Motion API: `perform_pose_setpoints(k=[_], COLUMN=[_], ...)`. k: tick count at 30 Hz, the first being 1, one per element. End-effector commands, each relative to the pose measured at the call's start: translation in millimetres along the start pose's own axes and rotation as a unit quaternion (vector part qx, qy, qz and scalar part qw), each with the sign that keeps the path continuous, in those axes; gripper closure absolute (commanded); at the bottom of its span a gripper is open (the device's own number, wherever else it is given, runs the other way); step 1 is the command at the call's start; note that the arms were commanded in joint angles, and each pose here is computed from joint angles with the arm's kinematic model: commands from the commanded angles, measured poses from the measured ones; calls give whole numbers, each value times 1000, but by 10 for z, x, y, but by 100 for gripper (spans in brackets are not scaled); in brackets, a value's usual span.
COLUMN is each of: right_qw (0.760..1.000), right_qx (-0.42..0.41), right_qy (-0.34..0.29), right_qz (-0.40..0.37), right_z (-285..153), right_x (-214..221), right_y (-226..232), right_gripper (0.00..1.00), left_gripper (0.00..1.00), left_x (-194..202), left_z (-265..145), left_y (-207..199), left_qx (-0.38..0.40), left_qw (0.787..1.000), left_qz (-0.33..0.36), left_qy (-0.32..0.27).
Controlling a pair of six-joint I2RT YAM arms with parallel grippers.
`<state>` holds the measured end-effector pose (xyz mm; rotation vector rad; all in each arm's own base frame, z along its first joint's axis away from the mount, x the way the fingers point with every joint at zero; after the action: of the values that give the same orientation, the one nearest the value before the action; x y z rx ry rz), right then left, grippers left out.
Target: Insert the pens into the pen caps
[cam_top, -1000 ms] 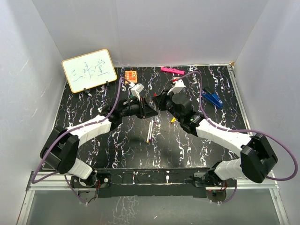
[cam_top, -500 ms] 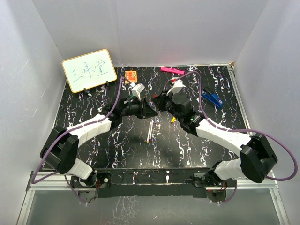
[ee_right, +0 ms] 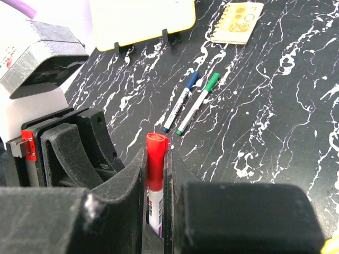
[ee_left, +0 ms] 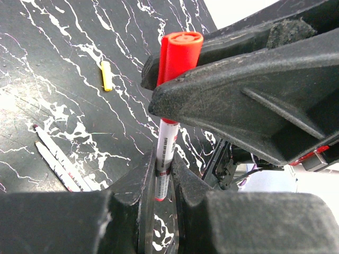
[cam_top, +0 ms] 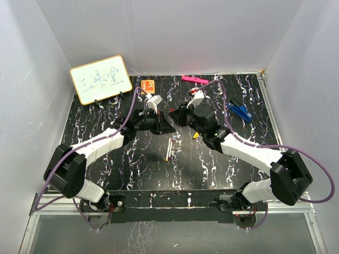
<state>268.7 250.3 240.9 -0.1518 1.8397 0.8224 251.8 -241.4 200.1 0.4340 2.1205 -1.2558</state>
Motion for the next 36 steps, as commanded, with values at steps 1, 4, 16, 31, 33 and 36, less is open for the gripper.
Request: perform_pose_setpoints(k=[1, 4, 16, 31, 33, 36], right_qw=[991, 987, 985, 990, 985, 978], right_qx=[-30, -28, -6, 47, 60, 96], right_qy=[134, 155, 174, -119, -147, -167], right_qz=[-5, -8, -22, -62, -70, -74], right_z=[-112, -111, -48, 127, 58, -41], right_x=[520, 623, 721, -751, -875, -921], right_y=[-18, -31, -82, 306, 304, 220], right_gripper=[100, 100, 100, 44, 43, 42], left_gripper=[100, 100, 100, 100, 100, 100], left_x=[-709, -770, -832, -86, -64, -99], left_z=[-243, -271, -383, -366, -356, -320], left_y=[-34, -18, 36, 586, 637, 728], left_qx=[-22, -16, -30, -155, -168, -197], left_qw=[986, 984, 984, 987, 986, 980], left_qz=[40, 36, 41, 0, 2, 6], left_qy=[-163, -172, -172, -29, -21, -15])
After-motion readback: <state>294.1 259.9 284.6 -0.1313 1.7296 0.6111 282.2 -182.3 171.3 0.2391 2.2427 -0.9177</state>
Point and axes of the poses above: each gripper's point midway between its finger pads, its own z axis out along the fingers, its own y axis along the line the jaws close on, x = y × z, the point moved 8 cm from there along -z, back along the fingers, and after that the axes turned 2 degrees about z, right-handed, at the moved point
